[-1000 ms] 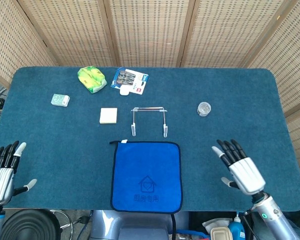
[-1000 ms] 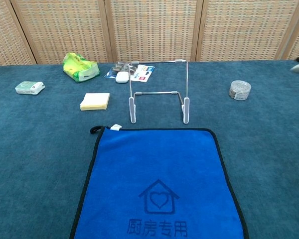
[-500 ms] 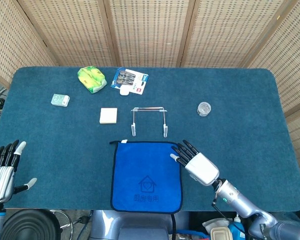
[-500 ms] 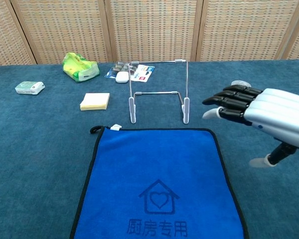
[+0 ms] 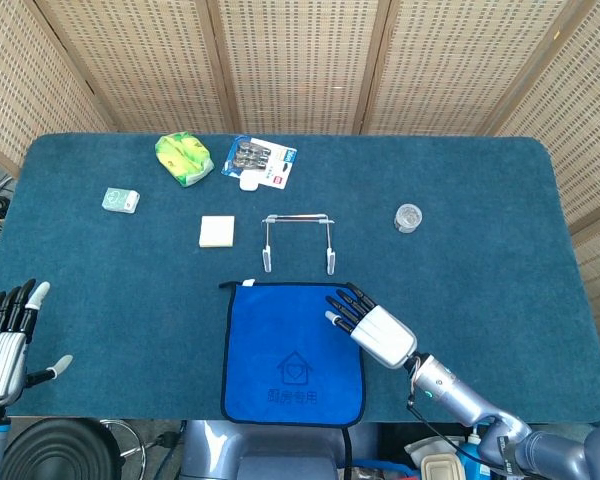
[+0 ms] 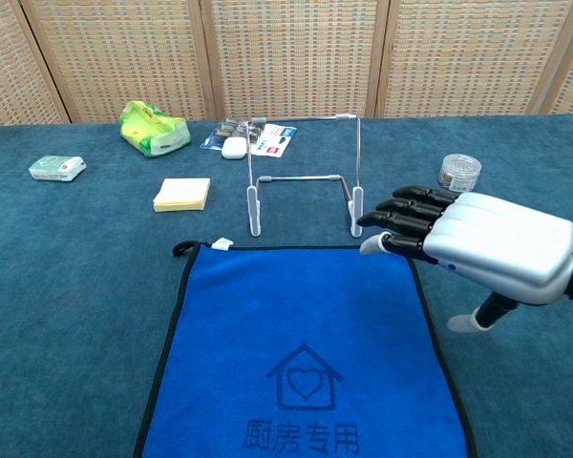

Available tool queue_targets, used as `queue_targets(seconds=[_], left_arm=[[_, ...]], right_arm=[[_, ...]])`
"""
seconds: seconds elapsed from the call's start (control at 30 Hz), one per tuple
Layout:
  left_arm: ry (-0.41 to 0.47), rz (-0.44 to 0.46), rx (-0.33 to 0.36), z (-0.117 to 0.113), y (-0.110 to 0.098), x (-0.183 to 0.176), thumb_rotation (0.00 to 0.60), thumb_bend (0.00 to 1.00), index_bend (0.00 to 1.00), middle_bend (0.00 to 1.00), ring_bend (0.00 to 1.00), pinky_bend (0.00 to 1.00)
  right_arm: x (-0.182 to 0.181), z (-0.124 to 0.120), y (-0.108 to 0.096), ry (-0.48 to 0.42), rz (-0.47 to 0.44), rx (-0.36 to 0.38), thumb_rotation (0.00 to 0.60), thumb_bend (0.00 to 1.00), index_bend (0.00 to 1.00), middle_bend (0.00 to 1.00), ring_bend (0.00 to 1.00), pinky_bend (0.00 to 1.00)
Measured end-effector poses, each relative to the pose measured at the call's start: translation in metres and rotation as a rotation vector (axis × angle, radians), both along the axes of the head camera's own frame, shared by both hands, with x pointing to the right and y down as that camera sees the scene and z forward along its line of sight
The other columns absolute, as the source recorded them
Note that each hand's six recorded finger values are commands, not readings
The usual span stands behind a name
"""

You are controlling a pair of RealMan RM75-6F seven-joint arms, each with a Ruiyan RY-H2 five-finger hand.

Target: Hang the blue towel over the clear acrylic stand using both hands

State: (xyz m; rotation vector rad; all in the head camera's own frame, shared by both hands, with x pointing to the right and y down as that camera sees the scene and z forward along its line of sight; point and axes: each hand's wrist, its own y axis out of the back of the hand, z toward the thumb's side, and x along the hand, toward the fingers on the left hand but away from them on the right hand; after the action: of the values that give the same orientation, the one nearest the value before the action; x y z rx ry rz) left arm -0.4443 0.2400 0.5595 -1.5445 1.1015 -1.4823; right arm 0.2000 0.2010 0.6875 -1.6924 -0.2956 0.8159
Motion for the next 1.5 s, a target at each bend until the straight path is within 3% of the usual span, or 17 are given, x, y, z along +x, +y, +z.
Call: queue_targets(seconds=[0.67,1.1,1.5], left_arm=[[0.012,0.0,0.011,-0.003,0.0,0.0,0.6,0.0,0.0,0.0,0.0,0.0],[0.02,-0.004,0.01,-0.005,0.0,-0.002,0.6,0.0,0.0,0.0,0.0,0.0],[0.02,-0.005,0.008,-0.004,0.0,-0.002,0.6,0.0,0.0,0.0,0.0,0.0]], right_arm=[[-0.009,0.019,0.009,0.044,-0.037,-0.01,0.6,0.0,0.16,0.08,0.0,0.0],[-0.007,0.013,0.009,0.039,-0.05,0.011,0.6,0.0,0.16,0.08,0.0,0.0],[-0.016,0.023,0.014,0.051,-0.062,-0.008,0.6,0.0,0.16,0.08,0.0,0.0]])
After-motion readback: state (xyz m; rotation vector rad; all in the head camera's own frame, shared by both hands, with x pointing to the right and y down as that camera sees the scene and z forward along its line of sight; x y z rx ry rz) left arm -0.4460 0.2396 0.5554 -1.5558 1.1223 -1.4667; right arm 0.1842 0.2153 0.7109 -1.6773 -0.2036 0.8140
